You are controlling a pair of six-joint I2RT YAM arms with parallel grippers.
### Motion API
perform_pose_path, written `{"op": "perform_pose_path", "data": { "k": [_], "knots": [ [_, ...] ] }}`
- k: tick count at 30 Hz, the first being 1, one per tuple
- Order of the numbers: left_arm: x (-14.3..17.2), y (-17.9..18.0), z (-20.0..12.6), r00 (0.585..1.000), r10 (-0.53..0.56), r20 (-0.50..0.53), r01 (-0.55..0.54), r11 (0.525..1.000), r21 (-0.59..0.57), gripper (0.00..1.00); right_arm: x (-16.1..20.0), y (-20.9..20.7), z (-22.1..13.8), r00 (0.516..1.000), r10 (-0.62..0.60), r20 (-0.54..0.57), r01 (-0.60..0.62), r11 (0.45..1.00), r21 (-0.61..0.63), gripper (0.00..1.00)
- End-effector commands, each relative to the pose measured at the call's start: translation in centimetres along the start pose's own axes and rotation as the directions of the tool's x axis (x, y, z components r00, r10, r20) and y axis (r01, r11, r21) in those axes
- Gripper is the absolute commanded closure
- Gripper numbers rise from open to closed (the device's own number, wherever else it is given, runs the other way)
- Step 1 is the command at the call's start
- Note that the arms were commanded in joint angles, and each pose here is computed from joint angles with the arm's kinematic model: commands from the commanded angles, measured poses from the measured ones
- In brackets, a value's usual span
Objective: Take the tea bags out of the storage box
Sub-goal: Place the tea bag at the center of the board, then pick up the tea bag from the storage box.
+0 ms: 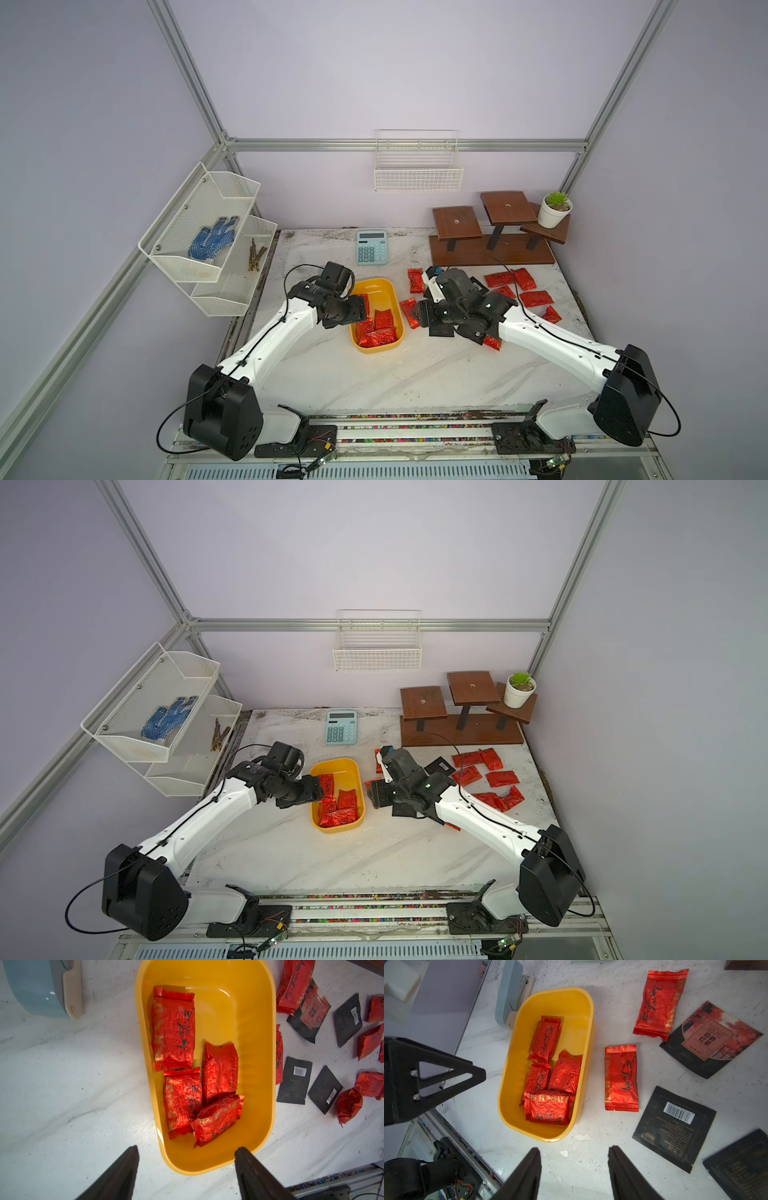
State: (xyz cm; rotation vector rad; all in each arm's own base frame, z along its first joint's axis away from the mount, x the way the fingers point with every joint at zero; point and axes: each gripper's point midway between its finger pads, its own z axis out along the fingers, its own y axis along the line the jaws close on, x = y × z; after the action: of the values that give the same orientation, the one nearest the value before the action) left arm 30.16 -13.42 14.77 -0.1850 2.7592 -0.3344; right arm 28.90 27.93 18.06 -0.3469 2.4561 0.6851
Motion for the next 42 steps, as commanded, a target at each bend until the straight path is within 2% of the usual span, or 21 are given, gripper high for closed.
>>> {"op": "perform_pose_path", "data": {
  "k": [1, 8, 16, 23, 31, 36, 42],
  "knots": [
    [-2.1, -0.5, 0.7, 0.997, 0.071, 0.029, -0.068, 0.993, -0.096, 0.23, -0.3, 0.7, -0.8, 0.999, 0.013, 0.04, -0.011, 0.999, -0.035, 0.43],
    [-4.0, -2.5, 4.4, 0.991, 0.135, -0.006, -0.132, 0.961, -0.244, 0.22, 0.5, 0.2, -2.9, 0.997, -0.001, 0.076, 0.004, 0.999, -0.037, 0.42],
    [-5.5, -0.8, 7.6, 0.989, 0.142, -0.03, -0.14, 0.883, -0.448, 0.22, 1.4, -0.2, -5.5, 0.991, -0.011, 0.133, 0.017, 0.999, -0.048, 0.42],
    [-5.3, -0.8, 9.9, 0.991, 0.116, -0.059, -0.13, 0.876, -0.464, 0.22, 2.2, -1.0, -7.1, 0.983, -0.02, 0.181, 0.028, 0.999, -0.044, 0.4],
    [-5.2, -0.1, 12.2, 0.993, 0.089, -0.079, -0.116, 0.873, -0.473, 0.23, 3.2, -0.9, -6.6, 0.989, -0.007, 0.15, 0.018, 0.997, -0.07, 0.4],
    [-4.9, 1.3, 12.7, 0.994, 0.07, -0.085, -0.102, 0.874, -0.475, 0.28, 3.5, -0.9, -6.3, 0.99, 0.005, 0.138, 0.006, 0.997, -0.076, 0.41],
    [-4.8, 1.8, 13.1, 0.992, 0.079, -0.096, -0.115, 0.881, -0.459, 0.49, 3.5, -0.9, -5.6, 0.992, 0.016, 0.125, -0.006, 0.997, -0.078, 0.41]
  ]
}}
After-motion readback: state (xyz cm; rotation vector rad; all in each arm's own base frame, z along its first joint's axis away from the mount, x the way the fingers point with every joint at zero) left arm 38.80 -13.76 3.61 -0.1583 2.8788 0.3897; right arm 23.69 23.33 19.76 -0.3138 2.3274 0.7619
